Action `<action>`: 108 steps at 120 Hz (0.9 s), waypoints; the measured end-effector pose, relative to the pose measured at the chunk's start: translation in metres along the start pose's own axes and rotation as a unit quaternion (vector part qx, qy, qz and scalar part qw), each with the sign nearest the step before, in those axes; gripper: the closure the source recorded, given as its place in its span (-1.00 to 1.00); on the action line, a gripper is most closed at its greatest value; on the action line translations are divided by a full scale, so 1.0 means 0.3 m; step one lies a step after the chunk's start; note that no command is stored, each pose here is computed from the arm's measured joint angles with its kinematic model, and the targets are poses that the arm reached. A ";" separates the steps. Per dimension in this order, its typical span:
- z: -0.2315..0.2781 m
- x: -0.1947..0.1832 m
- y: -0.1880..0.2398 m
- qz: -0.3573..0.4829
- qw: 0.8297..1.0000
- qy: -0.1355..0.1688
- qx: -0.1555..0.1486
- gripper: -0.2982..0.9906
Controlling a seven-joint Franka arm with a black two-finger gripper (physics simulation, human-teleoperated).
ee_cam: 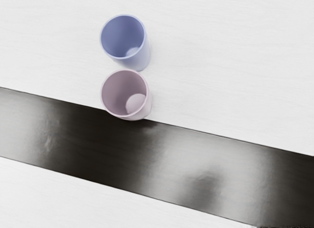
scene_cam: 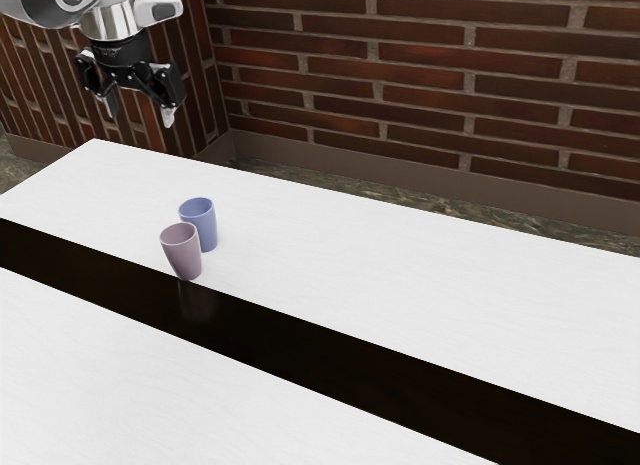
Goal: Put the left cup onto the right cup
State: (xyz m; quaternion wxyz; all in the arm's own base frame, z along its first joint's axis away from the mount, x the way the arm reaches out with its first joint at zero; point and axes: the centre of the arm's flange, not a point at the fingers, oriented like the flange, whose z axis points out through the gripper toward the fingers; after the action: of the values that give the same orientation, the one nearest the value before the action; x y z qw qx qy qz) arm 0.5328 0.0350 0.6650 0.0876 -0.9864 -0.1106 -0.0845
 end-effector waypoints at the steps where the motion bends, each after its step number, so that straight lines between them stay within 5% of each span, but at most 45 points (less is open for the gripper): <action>1: 0.000 0.000 0.000 0.000 1.000 0.000 0.000 -0.54; 54: 0.031 0.005 -0.006 0.013 1.000 -0.011 0.003 -0.54; 108: 0.317 0.097 0.057 0.026 0.996 -0.075 0.029 -0.54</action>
State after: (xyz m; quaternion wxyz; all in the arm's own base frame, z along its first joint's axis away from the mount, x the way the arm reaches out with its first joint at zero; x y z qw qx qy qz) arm 0.5789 0.0425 0.5756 0.1099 -0.9895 -0.0933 -0.0052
